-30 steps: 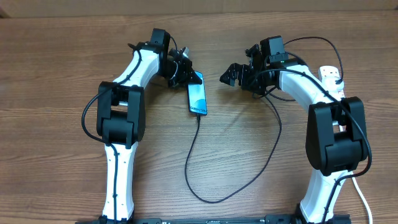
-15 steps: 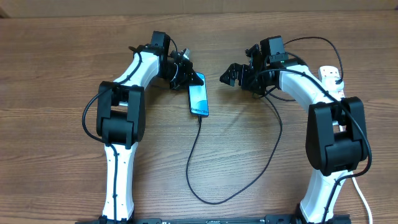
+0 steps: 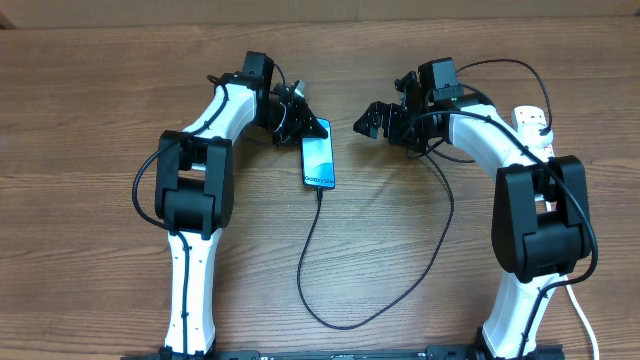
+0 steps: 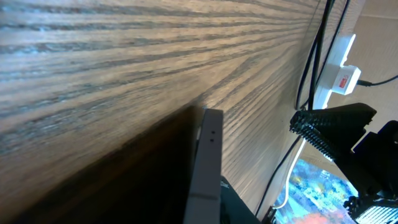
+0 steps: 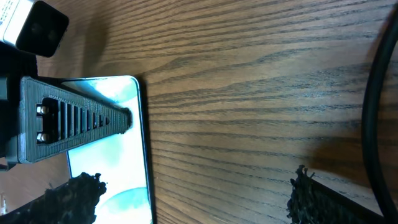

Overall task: Plug charger to phone and switch on socket
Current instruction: 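Set the phone flat on the table center with the left gripper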

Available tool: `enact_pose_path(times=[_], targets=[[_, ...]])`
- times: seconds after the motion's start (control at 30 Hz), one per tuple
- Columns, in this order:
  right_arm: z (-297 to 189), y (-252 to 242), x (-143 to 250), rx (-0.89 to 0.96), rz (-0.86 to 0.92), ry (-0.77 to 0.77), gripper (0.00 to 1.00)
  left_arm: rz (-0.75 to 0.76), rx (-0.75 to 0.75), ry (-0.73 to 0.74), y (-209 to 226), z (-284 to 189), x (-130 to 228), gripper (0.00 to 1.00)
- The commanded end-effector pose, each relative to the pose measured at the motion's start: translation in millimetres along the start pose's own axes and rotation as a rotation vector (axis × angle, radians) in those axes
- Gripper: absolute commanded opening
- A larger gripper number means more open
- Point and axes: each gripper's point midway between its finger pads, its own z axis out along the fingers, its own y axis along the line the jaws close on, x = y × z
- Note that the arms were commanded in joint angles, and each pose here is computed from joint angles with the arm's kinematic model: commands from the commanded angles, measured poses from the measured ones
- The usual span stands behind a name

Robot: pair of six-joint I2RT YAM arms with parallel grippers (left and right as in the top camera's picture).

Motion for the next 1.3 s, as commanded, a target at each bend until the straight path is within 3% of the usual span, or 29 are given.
enact_pose_path(times=[0.0, 0.23, 0.73, 0.97, 1.27], targets=[[-1.2, 1.8, -3.7, 0.005, -0.017, -0.013, 1.0, -0.039, -0.061, 0.005, 15.1, 4.0, 5.7, 0.22], [-1.2, 1.8, -3.7, 0.005, -0.017, -0.013, 1.0, -0.039, -0.061, 0.005, 15.1, 4.0, 5.7, 0.29], [-1.2, 1.7, -3.6, 0.005, -0.017, -0.013, 1.0, -0.043, -0.067, 0.006, 16.2, 4.0, 6.3, 0.33], [-1.2, 1.8, -3.6, 0.005, -0.017, -0.013, 1.0, -0.16, -0.24, -0.008, 47.0, -0.7, 12.1, 0.4], [-1.2, 1.7, -3.4, 0.005, -0.016, -0.012, 1.0, -0.215, -0.316, -0.006, 60.2, -4.7, 18.2, 0.62]])
